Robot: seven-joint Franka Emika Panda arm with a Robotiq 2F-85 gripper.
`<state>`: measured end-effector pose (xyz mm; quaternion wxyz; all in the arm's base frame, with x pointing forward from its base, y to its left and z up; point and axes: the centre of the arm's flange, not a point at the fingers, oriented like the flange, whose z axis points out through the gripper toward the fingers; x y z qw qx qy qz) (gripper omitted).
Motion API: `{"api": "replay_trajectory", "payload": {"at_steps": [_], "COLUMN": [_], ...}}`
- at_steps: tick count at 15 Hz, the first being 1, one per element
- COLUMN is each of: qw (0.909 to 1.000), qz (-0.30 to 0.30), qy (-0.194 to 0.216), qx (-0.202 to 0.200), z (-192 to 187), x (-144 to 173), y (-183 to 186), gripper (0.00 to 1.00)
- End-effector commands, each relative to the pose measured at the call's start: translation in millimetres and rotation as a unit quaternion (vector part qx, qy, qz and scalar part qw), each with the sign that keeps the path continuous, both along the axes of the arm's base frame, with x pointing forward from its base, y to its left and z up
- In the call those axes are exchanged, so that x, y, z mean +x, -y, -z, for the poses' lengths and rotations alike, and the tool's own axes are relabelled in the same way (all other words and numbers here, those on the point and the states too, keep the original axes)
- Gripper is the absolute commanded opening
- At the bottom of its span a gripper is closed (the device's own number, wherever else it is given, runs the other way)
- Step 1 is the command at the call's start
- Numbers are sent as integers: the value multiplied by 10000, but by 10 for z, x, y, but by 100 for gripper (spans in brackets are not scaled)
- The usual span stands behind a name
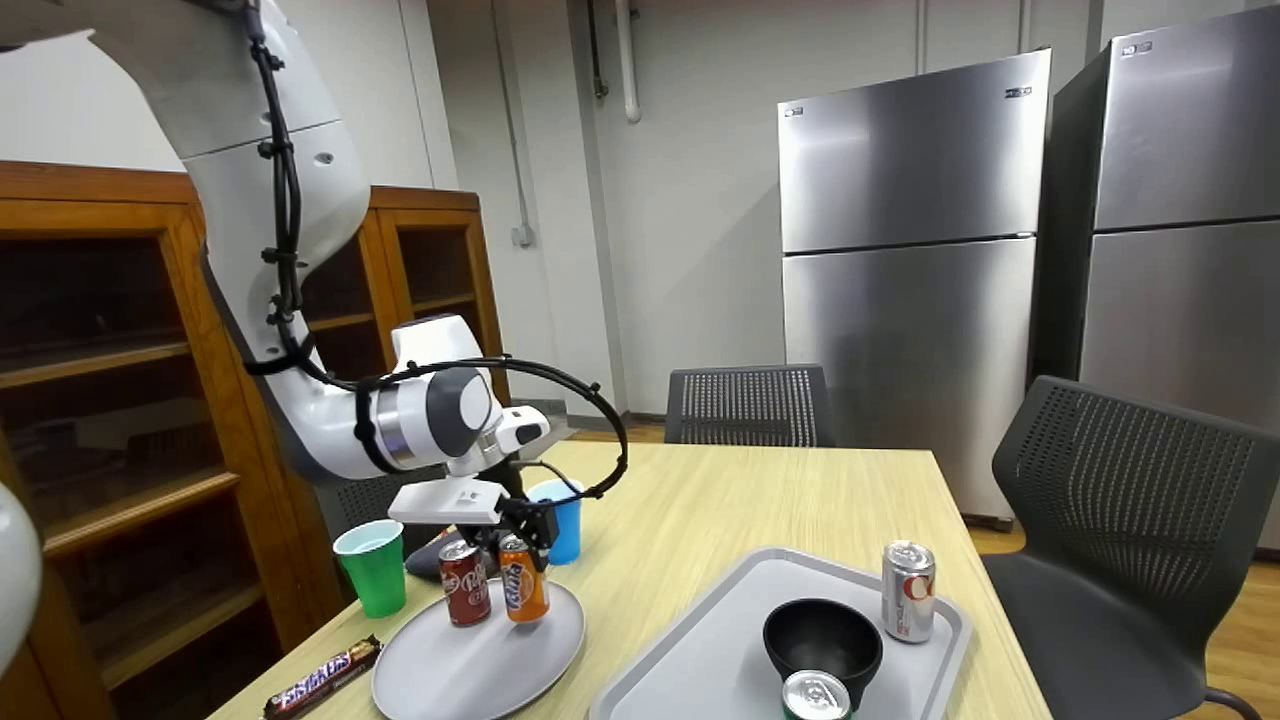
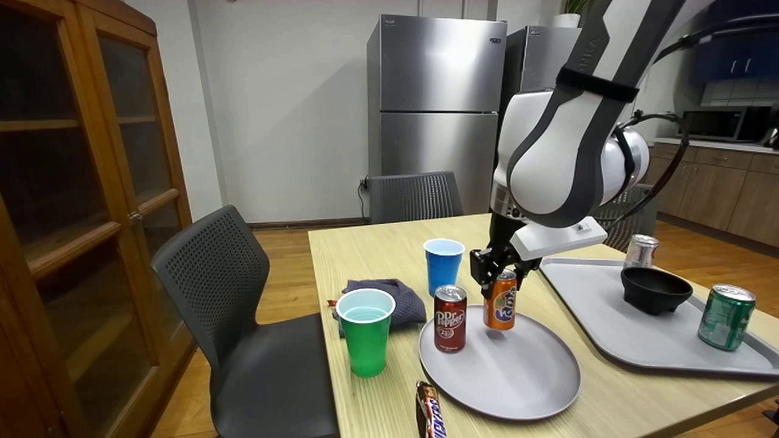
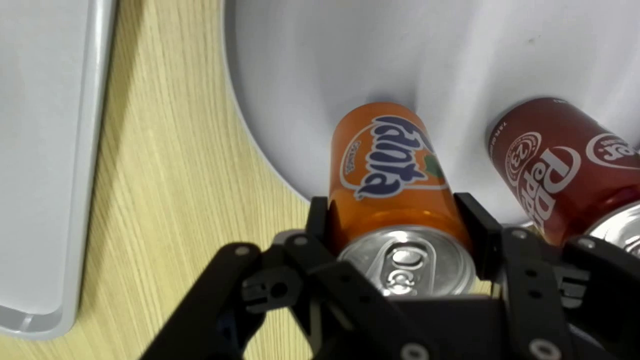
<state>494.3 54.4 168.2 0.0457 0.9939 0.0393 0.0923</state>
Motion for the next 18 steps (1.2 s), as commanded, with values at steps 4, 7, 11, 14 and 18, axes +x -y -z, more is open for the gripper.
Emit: {"api": "replay_trajectory", "payload": {"at_steps": [4,7,11,14,18], "qw": [10000,9999,9998,9993,9972], "qz": [-28,-30,22,171,503], "qy": [14,73,191,329,560], "qx": [-72,-91,-82,-58,-46], "z": [33,-10,-112,-231,-409], "x": [-26,-34,-12,48,160], "y": [-97,-101,-37,92,362], "gripper": [38,89,100,100,100]}}
